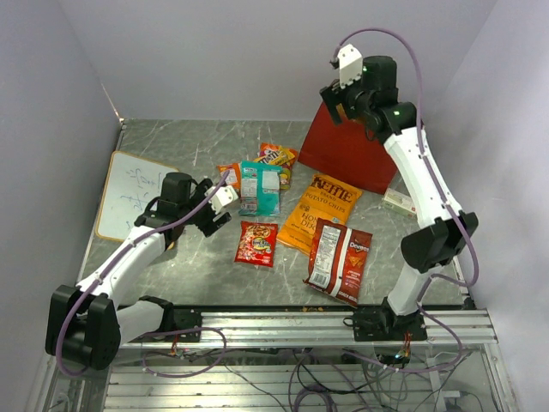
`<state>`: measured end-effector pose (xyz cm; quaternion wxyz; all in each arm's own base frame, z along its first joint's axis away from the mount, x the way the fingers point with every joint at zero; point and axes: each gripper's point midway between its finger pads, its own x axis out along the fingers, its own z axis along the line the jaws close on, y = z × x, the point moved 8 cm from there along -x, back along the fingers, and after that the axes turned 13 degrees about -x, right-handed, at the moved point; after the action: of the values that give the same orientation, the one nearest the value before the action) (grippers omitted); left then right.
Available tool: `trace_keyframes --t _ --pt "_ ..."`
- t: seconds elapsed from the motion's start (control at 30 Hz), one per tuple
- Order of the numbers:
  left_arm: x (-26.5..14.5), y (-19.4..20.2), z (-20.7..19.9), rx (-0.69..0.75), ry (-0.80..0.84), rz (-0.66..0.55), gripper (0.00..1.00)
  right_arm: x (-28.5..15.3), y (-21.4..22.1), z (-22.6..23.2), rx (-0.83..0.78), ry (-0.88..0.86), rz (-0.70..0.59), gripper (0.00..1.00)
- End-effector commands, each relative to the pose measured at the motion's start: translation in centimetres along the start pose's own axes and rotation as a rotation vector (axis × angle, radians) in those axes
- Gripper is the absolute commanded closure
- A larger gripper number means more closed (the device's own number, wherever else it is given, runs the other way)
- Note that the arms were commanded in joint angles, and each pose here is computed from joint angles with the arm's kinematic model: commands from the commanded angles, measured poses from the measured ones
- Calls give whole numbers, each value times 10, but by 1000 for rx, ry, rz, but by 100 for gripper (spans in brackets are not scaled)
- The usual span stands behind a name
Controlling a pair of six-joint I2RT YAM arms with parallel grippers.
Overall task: Place the snacks into the paper bag
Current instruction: Adjust the paper bag at the center of the board, then pick up the snack from the center of the board.
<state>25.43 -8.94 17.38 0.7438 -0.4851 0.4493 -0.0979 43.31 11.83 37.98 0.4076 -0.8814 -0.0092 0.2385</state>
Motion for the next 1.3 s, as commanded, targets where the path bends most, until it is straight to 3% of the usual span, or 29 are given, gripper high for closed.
trace_keyframes --t 0.0,0.27,0.4,0.77,1.27 --pt "-3 -8 4 9 -25 -43 16 -29 -6 -4 -17 -1 -53 9" --pt "-6 -9 7 -1 -49 -56 16 -74 18 51 -139 -357 -189 9" --pt "-10 -12 12 -27 -88 -69 15 -92 50 83 -167 -493 -199 10" --pt "-12 -18 18 -49 -122 -72 14 -81 188 163 -176 -714 135 17" --pt "-17 -19 13 -11 -97 -100 15 -48 257 171 -54 -907 319 16"
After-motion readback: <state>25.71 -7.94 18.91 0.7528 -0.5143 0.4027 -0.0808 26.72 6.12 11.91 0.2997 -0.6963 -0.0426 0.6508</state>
